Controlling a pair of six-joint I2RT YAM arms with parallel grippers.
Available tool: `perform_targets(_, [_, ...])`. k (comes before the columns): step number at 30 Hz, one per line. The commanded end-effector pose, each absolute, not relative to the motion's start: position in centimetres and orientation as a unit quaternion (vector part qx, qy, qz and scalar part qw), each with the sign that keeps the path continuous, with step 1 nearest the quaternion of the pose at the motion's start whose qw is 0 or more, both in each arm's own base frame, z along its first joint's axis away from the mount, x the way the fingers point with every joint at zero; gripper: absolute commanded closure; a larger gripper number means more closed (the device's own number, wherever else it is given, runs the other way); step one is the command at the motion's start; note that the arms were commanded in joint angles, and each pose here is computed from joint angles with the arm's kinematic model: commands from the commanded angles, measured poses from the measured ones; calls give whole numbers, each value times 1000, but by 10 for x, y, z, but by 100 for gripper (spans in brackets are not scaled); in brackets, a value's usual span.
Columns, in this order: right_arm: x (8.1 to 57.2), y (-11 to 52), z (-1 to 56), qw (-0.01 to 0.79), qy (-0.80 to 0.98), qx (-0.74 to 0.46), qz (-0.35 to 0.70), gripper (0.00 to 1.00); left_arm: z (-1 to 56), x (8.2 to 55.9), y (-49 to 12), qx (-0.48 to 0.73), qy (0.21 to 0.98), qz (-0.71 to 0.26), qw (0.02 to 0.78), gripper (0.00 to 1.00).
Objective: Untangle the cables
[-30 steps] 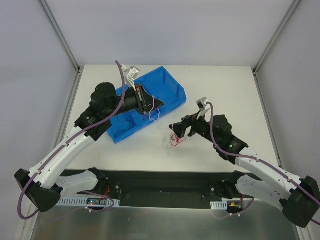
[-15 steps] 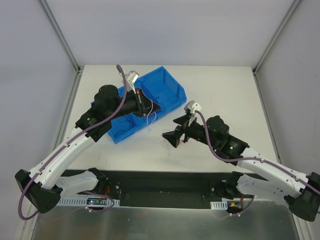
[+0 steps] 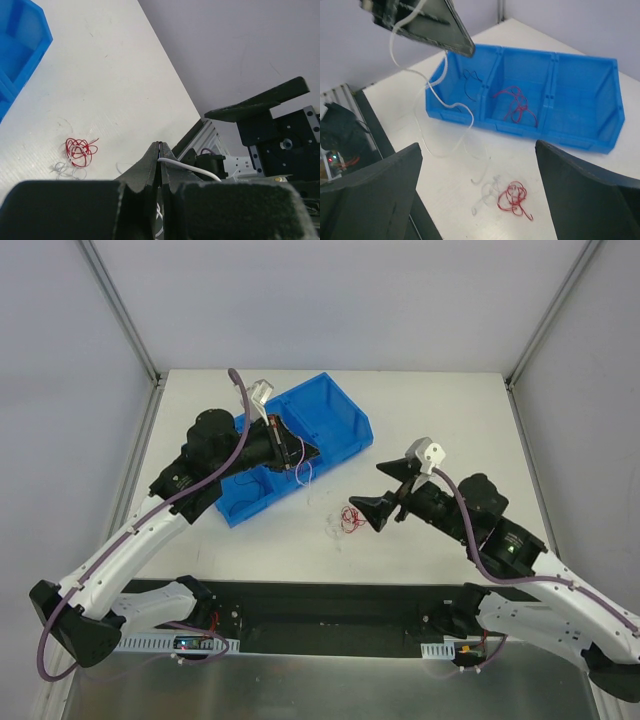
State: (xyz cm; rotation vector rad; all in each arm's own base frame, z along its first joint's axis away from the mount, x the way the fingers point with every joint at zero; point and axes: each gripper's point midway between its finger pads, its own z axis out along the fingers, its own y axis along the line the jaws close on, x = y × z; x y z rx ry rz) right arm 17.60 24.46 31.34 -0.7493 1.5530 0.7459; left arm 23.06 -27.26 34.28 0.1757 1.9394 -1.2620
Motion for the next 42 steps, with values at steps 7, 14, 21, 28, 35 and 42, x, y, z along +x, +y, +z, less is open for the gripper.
perform_targets(7, [177,319,348,563,643,-270,443,10,358,241,-273,45,760,-507,405,100])
perform_targets(14, [181,343,346,563,653,-261,435,11,357,242,-277,38,763,-512,393,100])
perform_targets(21, [200,352,335,589,669,-218,397,29,366,242,-279,35,758,-521,392,100])
perform_targets(28, [205,369,336,593,659,-221,408,50,369,245,-283,40,756,-525,389,100])
perform_targets(35, [215,365,346,622,641,-190,408,100,364,251,-273,49,757,-505,412,82])
perform_targets(42, [240,339,357,640,636,-164,400,100,323,259,-198,-2,791,-362,494,22])
